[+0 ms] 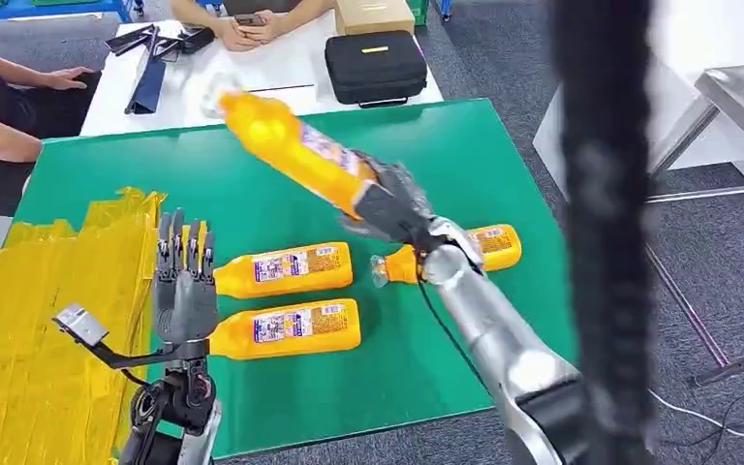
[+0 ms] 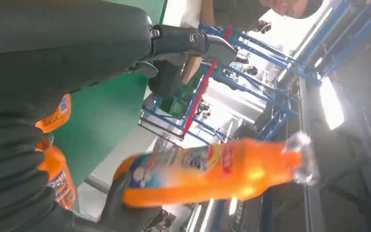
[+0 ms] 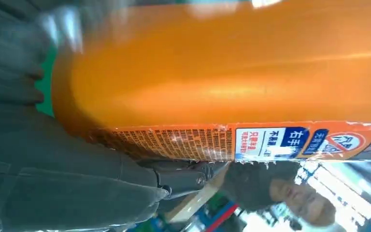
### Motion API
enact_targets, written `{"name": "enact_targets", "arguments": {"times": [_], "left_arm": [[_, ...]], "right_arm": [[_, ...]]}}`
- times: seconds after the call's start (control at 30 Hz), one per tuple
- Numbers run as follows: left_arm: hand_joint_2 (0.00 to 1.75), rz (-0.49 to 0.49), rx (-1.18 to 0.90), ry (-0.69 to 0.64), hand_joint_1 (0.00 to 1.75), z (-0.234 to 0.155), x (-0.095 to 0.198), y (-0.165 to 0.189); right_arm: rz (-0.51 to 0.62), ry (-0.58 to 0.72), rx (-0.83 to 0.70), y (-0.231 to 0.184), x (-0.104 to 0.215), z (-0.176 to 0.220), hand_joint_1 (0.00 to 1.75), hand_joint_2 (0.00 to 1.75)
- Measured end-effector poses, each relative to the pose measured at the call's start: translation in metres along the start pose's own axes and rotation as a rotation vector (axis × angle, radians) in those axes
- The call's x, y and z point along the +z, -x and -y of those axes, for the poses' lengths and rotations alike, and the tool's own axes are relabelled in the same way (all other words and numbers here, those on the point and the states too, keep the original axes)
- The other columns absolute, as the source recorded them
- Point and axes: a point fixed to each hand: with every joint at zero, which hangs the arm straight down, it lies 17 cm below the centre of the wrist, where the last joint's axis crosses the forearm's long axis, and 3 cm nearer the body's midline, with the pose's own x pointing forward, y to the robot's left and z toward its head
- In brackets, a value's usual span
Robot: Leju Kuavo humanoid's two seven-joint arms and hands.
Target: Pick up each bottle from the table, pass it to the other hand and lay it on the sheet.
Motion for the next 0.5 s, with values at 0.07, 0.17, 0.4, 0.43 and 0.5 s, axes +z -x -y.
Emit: {"name": "enact_targets", "arguments": {"times": [0.07,0.17,0.4,0.43,0.5], "left_arm": [[1.75,-0.006,0.007,0.01,0.0,0.003,-0.003,0.002],[1.75,-0.014,0.014,0.023,0.0,0.008,-0.005,0.005],[1.75,-0.026,0.025,0.008,0.0,0.004,-0.004,0.009],[1.75,-0.028,0.025,0.006,0.0,0.004,-0.004,0.009],[1.75,-0.03,0.026,0.0,0.0,0.002,-0.003,0.009]], "right_arm": [[-0.015,-0.04,0.009,-0.007,-0.008,-0.02,1.75,1.75],[-0.012,-0.11,0.007,-0.027,-0.013,-0.061,1.75,1.75],[0.009,-0.221,-0.033,-0.058,-0.003,-0.126,1.75,1.75],[0.011,-0.228,-0.037,-0.06,-0.001,-0.131,1.75,1.75],[0.015,-0.242,-0.037,-0.063,0.001,-0.138,1.75,1.75]]}}
